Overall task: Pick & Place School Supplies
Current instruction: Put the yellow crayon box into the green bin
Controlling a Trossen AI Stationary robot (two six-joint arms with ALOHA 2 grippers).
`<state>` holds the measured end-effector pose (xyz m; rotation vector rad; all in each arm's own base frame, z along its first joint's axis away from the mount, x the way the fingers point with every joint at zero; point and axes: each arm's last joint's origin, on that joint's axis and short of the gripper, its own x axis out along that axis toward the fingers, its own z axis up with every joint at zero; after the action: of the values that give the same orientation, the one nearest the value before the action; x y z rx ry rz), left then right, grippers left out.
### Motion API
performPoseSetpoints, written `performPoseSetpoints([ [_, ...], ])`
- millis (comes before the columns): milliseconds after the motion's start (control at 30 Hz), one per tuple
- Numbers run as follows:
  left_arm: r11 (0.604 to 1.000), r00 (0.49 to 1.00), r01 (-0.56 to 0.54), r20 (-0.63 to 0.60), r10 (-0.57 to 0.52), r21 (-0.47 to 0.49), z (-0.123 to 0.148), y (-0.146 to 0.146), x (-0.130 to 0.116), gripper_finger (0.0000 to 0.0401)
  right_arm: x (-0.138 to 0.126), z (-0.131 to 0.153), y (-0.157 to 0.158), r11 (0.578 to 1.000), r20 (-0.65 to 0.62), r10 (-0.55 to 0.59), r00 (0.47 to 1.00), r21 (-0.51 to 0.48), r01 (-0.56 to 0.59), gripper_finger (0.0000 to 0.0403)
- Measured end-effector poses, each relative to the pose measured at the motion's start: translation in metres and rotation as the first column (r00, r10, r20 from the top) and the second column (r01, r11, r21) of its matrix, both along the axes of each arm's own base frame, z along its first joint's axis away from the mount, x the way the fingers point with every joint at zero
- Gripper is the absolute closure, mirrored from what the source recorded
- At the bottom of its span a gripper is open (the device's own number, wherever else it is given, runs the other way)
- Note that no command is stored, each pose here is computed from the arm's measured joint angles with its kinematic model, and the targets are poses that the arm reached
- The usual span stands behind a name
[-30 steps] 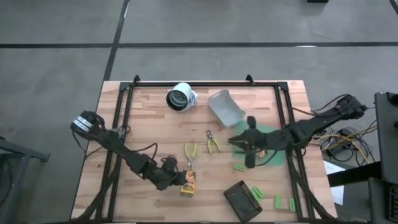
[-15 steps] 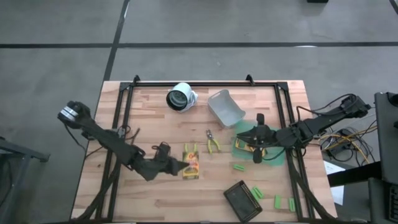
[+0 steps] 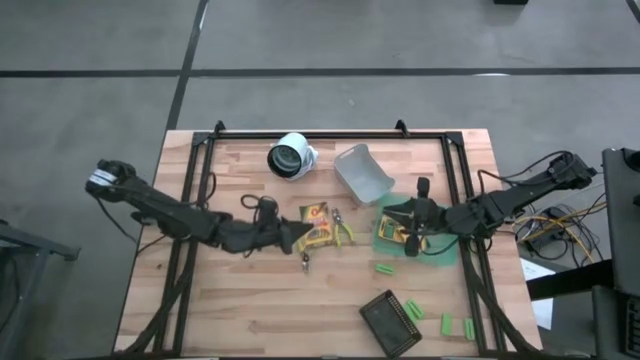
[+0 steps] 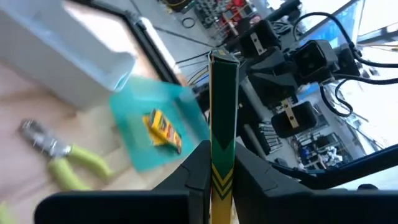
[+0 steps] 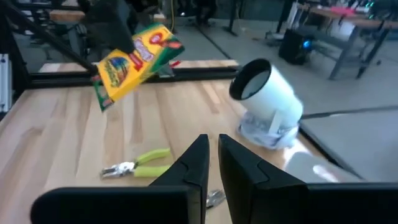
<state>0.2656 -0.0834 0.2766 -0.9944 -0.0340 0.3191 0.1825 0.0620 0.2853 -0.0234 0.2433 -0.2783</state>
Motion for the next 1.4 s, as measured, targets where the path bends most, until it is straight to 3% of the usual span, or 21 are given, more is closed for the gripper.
performPoseSetpoints([
  [167, 0.998, 1.0, 0.007, 0.014, -0.008, 0.055, 0.001, 0.02, 0.011, 0.0358, -0.001, 0.004, 0.0, 1.0, 0.007, 0.01, 1.0, -0.028, -0.01, 0.0369],
  [367, 0.998, 0.999, 0.034, -0.014, -0.033, 0.049, -0.008, 0.04, 0.023, 0.0356, -0.002, 0.007, -0.001, 0.999, 0.017, 0.016, 1.0, -0.045, -0.015, 0.0369],
  [567, 0.989, 0.991, 0.125, 0.029, -0.127, 0.076, -0.016, 0.053, 0.047, 0.0356, -0.004, 0.01, -0.002, 0.998, 0.025, -0.003, 1.0, -0.069, 0.004, 0.0369],
  [767, 0.95, 0.968, 0.251, -0.027, -0.251, 0.184, -0.02, 0.073, 0.089, 0.0357, -0.006, 0.015, -0.005, 0.996, 0.064, -0.064, 0.996, -0.061, 0.068, 0.0369],
  [1000, 0.922, 0.951, 0.307, -0.048, -0.305, 0.236, -0.024, 0.104, 0.133, 0.0357, -0.007, 0.018, -0.007, 0.985, 0.099, -0.153, 0.983, -0.062, 0.16, 0.0369],
  [1400, 0.831, 0.906, 0.416, -0.087, -0.415, 0.37, -0.028, 0.12, 0.171, 0.0357, -0.007, 0.018, -0.008, 0.981, 0.117, -0.191, 0.974, -0.021, 0.195, 0.0369],
])
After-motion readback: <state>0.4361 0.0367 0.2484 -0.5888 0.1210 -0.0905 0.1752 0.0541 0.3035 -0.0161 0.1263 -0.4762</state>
